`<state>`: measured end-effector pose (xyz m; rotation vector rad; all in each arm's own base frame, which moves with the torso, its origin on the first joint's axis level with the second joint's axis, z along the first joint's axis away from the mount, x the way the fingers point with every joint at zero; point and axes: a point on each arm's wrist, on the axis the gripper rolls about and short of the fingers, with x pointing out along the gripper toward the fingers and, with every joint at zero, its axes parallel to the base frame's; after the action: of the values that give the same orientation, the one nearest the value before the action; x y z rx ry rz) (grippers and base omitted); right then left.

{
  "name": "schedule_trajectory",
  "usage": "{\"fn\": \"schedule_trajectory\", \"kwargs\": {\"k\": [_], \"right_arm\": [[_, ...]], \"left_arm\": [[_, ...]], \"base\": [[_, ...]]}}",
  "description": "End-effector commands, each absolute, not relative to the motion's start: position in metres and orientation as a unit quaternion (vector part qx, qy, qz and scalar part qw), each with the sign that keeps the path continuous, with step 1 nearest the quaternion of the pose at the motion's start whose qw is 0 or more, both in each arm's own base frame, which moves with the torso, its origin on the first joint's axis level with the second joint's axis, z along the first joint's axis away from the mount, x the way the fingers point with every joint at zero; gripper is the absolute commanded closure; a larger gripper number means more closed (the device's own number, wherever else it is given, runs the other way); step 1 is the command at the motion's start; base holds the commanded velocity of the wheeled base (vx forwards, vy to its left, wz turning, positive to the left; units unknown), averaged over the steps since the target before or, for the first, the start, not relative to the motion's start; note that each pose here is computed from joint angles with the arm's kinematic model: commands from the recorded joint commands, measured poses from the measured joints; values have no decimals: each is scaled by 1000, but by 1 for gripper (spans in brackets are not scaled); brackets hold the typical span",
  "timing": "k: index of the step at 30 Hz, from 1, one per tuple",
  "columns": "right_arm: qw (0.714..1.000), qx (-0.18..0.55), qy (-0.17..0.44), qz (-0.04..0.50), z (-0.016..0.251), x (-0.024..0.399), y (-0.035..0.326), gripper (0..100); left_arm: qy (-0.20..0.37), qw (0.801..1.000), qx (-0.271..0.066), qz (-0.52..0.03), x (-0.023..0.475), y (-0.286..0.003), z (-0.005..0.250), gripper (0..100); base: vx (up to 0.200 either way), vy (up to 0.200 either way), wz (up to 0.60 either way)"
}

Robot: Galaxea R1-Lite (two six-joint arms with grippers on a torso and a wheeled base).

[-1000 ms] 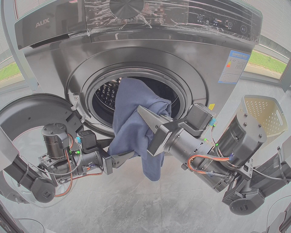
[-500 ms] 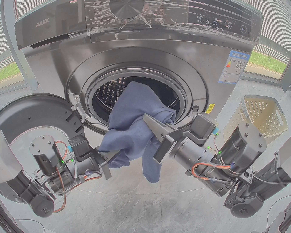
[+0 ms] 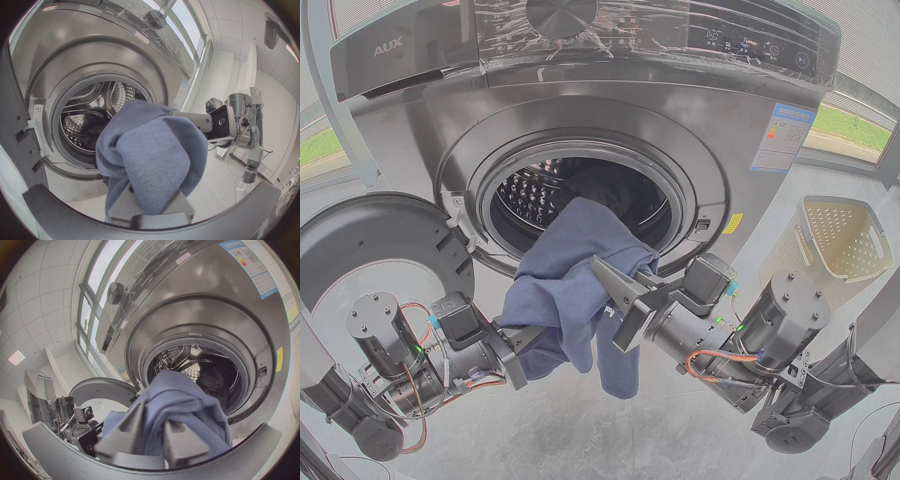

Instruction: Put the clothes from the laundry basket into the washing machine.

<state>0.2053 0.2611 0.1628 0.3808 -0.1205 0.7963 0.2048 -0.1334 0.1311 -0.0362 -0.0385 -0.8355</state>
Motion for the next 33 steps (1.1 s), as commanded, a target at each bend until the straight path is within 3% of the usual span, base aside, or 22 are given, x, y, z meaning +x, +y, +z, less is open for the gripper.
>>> {"fn": "schedule_trajectory", "kwargs": {"k": [1,10,19,33], "right_arm": [[907,177,-47,380,155,208,260,0],[917,150,-10,370,126,208,252,0],[924,123,7,362,114,208,246,0],[925,112,21,361,103,210,249,0]], "left_arm": [[-36,912,-22,-408,203,-131,140,100],[-80,896,-64,-433,196,-136,167,100],[-114,885,-83,-443,190,-141,186,100],[-145,885,-98,-432,192,-143,202,100]], "base": [[0,0,0],[0,0,0],[0,0,0],[0,0,0]]}}
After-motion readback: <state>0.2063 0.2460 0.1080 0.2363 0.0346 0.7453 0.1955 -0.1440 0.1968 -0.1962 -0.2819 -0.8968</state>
